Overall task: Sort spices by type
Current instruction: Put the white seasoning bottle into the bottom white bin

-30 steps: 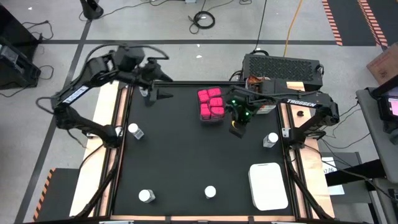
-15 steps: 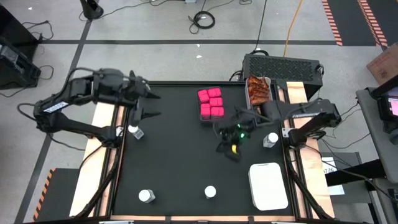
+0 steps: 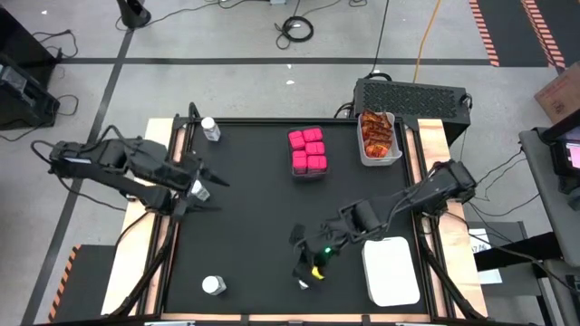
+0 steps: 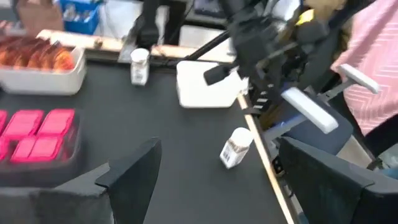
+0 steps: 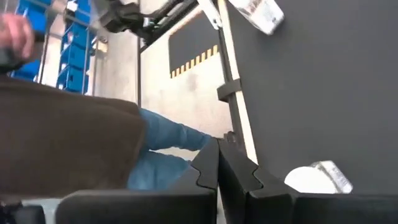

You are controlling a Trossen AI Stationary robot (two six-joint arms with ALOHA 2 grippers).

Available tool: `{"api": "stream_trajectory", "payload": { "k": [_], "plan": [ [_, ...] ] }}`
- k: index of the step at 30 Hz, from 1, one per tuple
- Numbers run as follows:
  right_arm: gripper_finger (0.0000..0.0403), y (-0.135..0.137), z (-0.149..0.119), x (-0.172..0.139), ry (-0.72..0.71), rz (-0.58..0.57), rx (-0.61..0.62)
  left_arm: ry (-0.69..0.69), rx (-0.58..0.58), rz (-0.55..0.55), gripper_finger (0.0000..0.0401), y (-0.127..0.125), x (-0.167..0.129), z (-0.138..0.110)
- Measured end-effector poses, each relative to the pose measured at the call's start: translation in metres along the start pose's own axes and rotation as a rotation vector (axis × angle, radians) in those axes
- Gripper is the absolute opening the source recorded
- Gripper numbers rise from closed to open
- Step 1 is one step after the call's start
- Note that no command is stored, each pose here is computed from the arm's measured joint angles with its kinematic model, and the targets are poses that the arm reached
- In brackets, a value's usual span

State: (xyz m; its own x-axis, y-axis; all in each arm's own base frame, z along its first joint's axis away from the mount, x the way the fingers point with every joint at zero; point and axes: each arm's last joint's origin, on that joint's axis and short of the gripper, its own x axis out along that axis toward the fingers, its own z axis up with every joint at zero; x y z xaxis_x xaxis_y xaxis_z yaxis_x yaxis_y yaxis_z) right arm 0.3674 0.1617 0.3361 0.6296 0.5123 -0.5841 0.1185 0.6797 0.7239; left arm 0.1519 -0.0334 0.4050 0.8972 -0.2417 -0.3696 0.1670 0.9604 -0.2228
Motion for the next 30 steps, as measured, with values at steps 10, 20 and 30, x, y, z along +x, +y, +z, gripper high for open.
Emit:
{"api": "stream_trajectory", "payload": {
  "k": [10,20,30],
  "plan": [
    [0.0002,0.015,-0.004,0.022,0.046,-0.113,0.193,0.035,0.116,-0.024,0.0328,-0.003,0.024,-0.009],
    [0.0134,0.001,-0.006,0.017,0.144,-0.265,0.347,0.017,0.173,0.011,0.0328,-0.003,0.035,-0.005],
    [0.0308,-0.001,-0.006,0.02,0.094,-0.313,0.217,0.035,0.128,0.072,0.0328,0.0,0.041,-0.007]
  ]
}}
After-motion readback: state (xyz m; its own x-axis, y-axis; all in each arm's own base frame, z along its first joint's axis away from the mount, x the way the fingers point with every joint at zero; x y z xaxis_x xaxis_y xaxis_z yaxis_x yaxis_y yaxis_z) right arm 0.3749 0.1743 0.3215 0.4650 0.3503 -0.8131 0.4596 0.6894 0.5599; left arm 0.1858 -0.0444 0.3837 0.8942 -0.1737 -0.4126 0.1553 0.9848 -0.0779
